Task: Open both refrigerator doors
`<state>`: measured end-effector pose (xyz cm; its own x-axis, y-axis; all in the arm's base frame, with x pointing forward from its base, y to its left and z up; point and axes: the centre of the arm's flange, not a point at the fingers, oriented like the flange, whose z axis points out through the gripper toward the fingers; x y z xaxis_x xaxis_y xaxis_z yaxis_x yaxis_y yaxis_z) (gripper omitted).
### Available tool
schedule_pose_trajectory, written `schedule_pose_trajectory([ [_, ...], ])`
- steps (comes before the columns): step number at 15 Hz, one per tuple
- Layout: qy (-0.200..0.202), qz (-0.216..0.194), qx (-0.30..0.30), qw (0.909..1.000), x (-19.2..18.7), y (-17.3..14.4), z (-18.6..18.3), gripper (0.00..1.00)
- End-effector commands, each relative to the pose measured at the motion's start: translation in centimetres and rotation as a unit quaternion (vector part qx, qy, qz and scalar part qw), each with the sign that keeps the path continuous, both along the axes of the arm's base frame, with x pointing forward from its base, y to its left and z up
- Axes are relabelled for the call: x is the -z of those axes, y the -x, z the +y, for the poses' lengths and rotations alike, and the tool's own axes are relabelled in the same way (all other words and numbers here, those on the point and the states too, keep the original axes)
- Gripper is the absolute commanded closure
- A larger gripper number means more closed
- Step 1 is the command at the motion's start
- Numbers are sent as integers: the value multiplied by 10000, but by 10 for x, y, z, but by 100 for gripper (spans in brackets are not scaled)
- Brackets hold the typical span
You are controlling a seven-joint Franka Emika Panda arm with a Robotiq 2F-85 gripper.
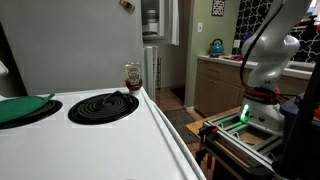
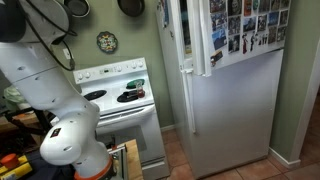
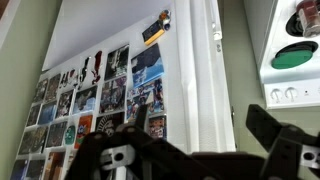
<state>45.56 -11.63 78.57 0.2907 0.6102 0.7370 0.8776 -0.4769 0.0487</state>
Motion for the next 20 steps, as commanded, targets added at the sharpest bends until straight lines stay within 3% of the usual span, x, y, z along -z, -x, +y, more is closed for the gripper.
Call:
schedule_pose_trajectory([
  [1, 210, 123, -20, 9997, 3, 7, 0, 0],
  [5, 227, 146, -165, 9995, 29, 5, -1, 0],
  [13, 129, 208, -877, 9958, 140, -3, 6, 0],
  [20, -205, 353, -1225, 9916, 231, -6, 20, 0],
])
